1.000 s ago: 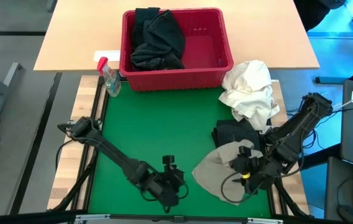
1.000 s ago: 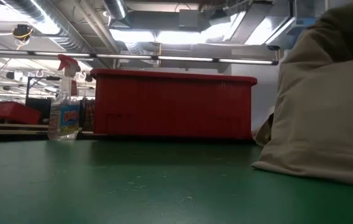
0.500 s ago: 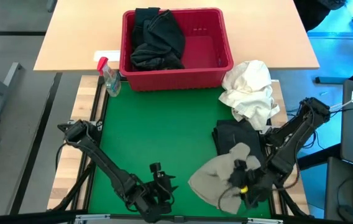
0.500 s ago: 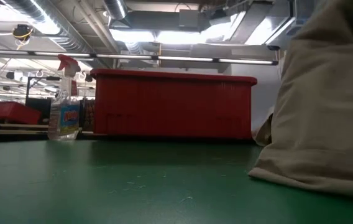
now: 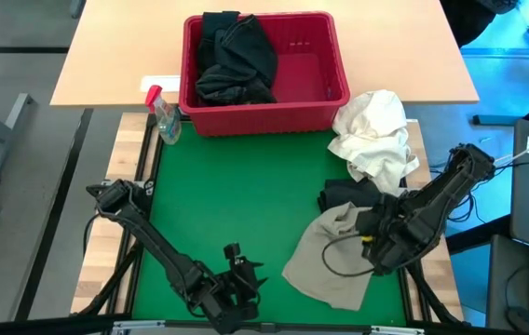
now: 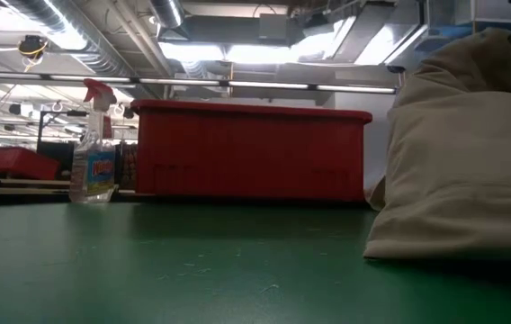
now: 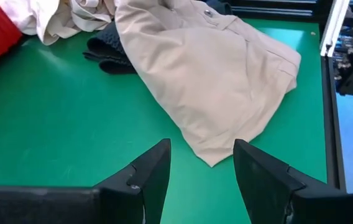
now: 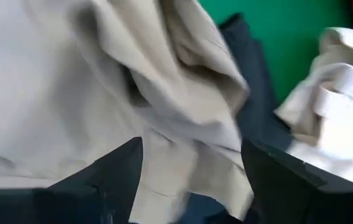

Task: Fold Laundry from Bin
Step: Stack the brown shorts on top of the black shorts

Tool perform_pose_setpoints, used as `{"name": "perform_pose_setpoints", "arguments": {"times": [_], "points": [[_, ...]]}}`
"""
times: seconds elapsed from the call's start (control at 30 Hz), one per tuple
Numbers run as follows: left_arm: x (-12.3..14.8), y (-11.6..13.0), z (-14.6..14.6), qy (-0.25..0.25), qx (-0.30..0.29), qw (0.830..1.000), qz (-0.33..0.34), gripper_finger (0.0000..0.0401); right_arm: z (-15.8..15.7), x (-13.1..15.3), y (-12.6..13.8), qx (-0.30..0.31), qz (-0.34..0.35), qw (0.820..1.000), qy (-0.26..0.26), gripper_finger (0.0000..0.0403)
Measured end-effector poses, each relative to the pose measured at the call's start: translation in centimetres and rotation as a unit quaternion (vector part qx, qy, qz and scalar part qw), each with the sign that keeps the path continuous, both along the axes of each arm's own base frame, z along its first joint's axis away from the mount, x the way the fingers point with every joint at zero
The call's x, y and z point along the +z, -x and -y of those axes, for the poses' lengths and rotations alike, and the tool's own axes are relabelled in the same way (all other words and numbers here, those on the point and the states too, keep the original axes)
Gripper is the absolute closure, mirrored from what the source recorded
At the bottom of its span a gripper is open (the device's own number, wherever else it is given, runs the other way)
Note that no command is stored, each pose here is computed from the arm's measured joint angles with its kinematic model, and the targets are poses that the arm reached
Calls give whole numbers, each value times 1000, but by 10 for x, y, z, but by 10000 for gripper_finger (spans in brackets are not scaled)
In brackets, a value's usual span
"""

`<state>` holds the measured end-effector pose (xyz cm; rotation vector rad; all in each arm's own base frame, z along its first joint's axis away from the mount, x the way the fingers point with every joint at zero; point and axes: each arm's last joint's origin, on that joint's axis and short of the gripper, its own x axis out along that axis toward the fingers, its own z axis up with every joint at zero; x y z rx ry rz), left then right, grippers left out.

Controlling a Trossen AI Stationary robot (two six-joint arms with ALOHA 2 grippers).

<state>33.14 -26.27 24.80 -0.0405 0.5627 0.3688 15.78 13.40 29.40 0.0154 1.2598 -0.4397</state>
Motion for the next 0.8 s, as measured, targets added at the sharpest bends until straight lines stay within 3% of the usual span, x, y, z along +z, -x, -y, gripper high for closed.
{"name": "perform_pose_setpoints", "arguments": {"times": [0.17, 0.33, 0.47, 0.67, 0.8], "points": [[1, -1, 1, 10, 7, 1000, 12, 232, -23, 8, -9, 28, 62, 992, -105, 132], [2, -4, -1, 20, 7, 1000, 14, 232, -61, 8, -14, 117, 163, 962, -182, 132], [4, -11, -6, 27, 9, 999, 24, 232, -76, 4, -14, 151, 175, 954, -193, 132], [8, -25, -15, 57, 19, 997, 50, 229, -80, -3, -17, 156, 160, 956, -190, 132], [9, -34, -23, 83, 16, 995, 49, 205, -82, -7, -18, 158, 154, 958, -183, 132]]}}
